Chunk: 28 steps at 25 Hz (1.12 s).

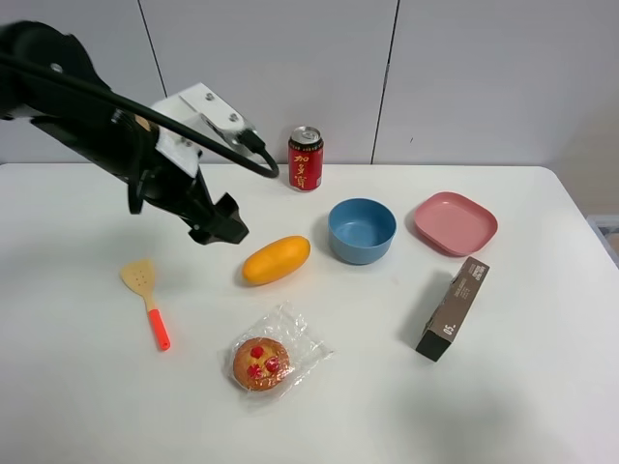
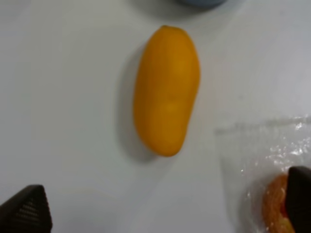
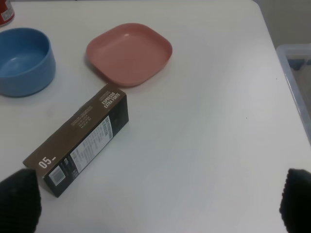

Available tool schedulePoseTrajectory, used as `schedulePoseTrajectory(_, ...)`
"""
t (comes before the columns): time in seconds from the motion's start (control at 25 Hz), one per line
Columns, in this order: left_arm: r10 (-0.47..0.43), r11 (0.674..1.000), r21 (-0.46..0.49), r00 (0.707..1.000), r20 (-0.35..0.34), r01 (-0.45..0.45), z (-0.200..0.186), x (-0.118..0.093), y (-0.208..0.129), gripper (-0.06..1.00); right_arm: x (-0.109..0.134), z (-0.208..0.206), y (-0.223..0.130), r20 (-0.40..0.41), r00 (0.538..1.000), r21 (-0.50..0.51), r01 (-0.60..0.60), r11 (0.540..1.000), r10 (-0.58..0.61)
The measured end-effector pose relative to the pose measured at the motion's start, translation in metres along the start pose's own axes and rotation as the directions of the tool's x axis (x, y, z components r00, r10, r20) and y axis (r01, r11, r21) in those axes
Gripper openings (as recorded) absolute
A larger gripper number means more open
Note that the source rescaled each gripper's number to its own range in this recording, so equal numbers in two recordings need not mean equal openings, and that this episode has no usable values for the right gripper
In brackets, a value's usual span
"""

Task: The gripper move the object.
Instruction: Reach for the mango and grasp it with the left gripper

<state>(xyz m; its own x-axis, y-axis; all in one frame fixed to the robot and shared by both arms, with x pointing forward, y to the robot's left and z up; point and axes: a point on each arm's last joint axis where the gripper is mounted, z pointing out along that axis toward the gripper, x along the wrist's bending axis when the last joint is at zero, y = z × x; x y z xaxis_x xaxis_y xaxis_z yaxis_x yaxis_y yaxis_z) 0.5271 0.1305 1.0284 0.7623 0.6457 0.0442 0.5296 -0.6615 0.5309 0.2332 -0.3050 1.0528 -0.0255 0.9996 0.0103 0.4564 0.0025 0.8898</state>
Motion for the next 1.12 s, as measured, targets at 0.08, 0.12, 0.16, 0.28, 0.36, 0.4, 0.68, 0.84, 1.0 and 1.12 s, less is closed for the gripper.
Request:
schedulePoseTrajectory(0.08, 0.02, 1.0, 0.009, 1.0, 0.009, -0.02, 0.017, -0.006, 0.002, 0.99, 0.0, 0.0, 0.0, 0.0, 1.0, 0.0, 0.0, 1.0, 0.0)
schedulePoseTrajectory(0.12, 0.027, 1.0, 0.016, 1.0, 0.014, -0.027, 0.026, -0.009, 0.002, 0.99, 0.0, 0.0, 0.0, 0.0, 1.0, 0.0, 0.0, 1.0, 0.0)
schedulePoseTrajectory(0.16, 0.032, 0.999, 0.023, 0.999, 0.018, -0.032, 0.034, -0.011, 0.002, 0.99, 0.0, 0.0, 0.0, 0.0, 1.0, 0.0, 0.0, 1.0, 0.0)
schedulePoseTrajectory(0.28, 0.031, 0.999, 0.04, 0.999, 0.017, -0.031, 0.056, -0.011, 0.0, 0.99, 0.0, 0.0, 0.0, 0.0, 1.0, 0.0, 0.0, 1.0, 0.0)
schedulePoseTrajectory(0.36, 0.027, 0.999, 0.04, 1.0, 0.008, -0.028, 0.068, -0.009, -0.002, 0.99, 0.0, 0.0, 0.0, 0.0, 1.0, 0.0, 0.0, 1.0, 0.0)
schedulePoseTrajectory(0.4, 0.027, 0.999, 0.039, 1.0, 0.002, -0.027, 0.074, -0.008, -0.002, 0.99, 0.0, 0.0, 0.0, 0.0, 1.0, 0.0, 0.0, 1.0, 0.0)
schedulePoseTrajectory(0.68, 0.018, 0.999, 0.036, 1.0, -0.017, -0.017, 0.098, -0.004, -0.007, 0.99, 0.0, 0.0, 0.0, 0.0, 1.0, 0.0, 0.0, 1.0, 0.0)
schedulePoseTrajectory(0.84, 0.014, 0.999, 0.044, 1.0, -0.023, -0.013, 0.11, -0.003, -0.011, 0.99, 0.0, 0.0, 0.0, 0.0, 1.0, 0.0, 0.0, 1.0, 0.0)
schedulePoseTrajectory(1.0, 0.012, 0.999, 0.049, 1.0, -0.027, -0.011, 0.119, -0.002, -0.014, 0.99, 0.0, 0.0, 0.0, 0.0, 1.0, 0.0, 0.0, 1.0, 0.0)
schedulePoseTrajectory(1.12, 0.014, 0.999, 0.031, 0.999, -0.043, -0.013, 0.126, -0.001, -0.014, 0.99, 0.0, 0.0, 0.0, 0.0, 1.0, -0.001, 0.0, 1.0, 0.0)
